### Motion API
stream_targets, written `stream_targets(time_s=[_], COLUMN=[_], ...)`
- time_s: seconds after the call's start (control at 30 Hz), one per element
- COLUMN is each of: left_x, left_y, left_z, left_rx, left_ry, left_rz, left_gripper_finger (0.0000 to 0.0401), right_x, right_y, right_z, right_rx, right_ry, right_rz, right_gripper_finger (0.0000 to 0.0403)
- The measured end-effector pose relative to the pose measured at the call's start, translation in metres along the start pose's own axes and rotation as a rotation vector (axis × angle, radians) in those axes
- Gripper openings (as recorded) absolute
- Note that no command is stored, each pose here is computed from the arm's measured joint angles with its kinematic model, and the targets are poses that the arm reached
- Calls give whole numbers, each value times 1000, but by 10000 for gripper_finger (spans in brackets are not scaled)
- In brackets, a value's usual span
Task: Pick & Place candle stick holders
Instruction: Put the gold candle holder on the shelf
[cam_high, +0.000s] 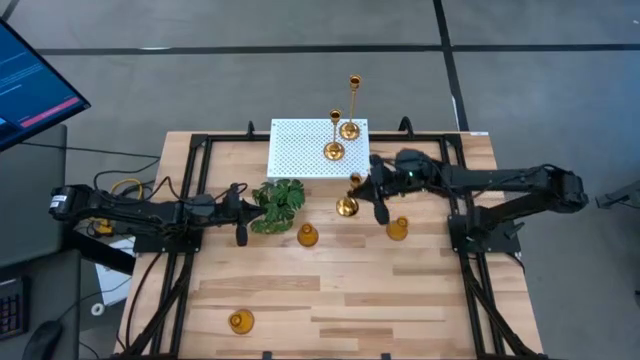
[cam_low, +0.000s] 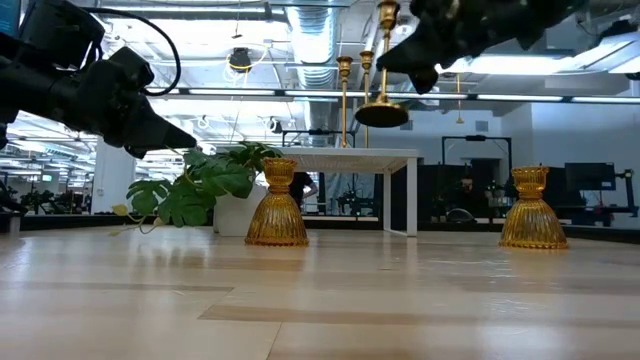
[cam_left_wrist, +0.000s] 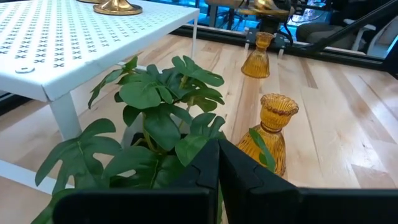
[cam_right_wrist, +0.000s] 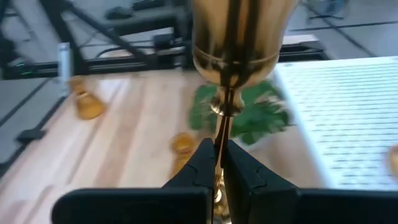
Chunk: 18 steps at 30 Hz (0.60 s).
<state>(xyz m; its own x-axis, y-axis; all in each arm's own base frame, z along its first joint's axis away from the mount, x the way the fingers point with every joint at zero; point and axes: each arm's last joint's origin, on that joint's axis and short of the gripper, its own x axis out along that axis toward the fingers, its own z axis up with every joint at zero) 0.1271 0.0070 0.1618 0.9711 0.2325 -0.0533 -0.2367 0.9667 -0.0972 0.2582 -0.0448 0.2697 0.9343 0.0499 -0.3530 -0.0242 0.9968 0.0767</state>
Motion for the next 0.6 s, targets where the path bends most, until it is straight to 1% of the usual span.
stream_targets(time_s=[0.1, 0.3, 0.53, 0.6], left_x=[0, 0, 0, 0], left_y=[0, 0, 0, 0], left_z=[0, 0, 1, 1], left_rx=[0, 0, 0, 27], left_ry=[0, 0, -6, -6], left_rz=[1, 1, 0, 0], left_gripper_finger=[6, 6, 6, 6], right_x=[-1, -13, -24, -26], right_y=[-16, -46, -73, -78], right_z=[6, 8, 6, 5], right_rx=[18, 59, 121, 131], right_ry=[-6, -24, -42, -40], right_rz=[-54, -166, -269, -296], right_gripper_finger=[3, 3, 2, 1])
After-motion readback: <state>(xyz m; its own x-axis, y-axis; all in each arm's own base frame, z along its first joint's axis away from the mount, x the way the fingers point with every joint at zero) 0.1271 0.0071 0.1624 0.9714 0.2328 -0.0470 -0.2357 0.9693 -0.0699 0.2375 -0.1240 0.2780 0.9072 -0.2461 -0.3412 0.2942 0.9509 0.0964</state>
